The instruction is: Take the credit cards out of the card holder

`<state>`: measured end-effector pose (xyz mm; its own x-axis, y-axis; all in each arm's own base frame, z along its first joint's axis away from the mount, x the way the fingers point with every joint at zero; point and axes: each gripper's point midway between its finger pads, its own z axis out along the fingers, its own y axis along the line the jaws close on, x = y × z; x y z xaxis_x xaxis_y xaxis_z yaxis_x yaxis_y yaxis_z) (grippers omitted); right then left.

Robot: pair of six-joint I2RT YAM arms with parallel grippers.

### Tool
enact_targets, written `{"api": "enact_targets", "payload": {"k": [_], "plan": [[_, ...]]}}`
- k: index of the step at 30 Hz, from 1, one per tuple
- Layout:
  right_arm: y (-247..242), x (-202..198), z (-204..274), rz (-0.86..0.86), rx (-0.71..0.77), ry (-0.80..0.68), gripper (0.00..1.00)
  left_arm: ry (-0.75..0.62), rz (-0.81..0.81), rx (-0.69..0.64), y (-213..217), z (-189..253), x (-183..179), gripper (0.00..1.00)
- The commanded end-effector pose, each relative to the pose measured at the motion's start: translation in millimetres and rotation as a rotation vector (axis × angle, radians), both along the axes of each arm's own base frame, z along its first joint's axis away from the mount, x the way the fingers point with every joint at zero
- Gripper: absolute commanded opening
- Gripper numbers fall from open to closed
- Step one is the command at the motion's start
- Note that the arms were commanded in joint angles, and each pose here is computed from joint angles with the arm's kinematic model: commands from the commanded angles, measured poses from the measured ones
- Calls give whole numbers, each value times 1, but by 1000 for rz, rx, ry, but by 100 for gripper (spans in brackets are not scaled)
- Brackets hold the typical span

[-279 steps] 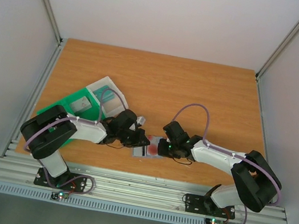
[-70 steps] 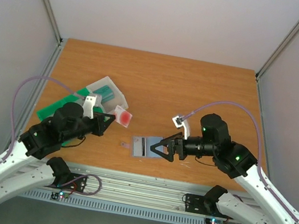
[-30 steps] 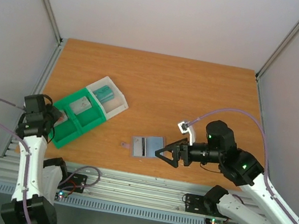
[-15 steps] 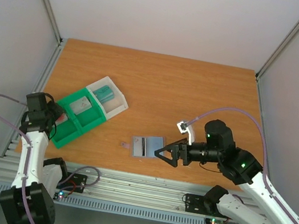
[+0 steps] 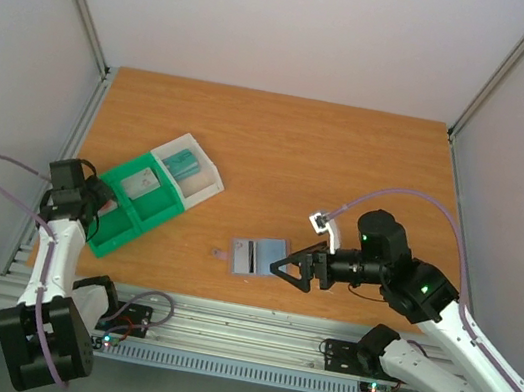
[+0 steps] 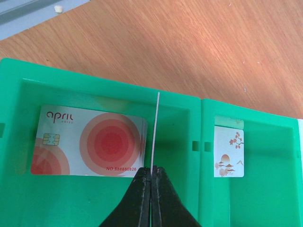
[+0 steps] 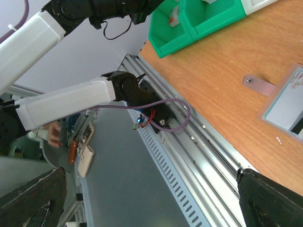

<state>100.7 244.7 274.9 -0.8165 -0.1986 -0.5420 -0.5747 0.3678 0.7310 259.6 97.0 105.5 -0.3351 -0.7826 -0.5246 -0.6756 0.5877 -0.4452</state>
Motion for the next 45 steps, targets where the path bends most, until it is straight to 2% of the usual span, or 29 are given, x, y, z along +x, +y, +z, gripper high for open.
{"api": "enact_targets", "payload": {"k": [1,18,29,36,45], "plan": [[2,-1,7,16,23,-35,99,-68,25,80,15,18,11,0],[-1,-5,8,22,35,-42,99,-1,29,72,18,5,10,1],[-3,-6,8,24,29,-48,98,61,56,96,26,2,6,10],[-3,-5,10,21,23,-48,99,75,88,102,30,9,1,19],[-5,-5,8,9,15,-40,99,58,88,101,27,31,-3,50]]}}
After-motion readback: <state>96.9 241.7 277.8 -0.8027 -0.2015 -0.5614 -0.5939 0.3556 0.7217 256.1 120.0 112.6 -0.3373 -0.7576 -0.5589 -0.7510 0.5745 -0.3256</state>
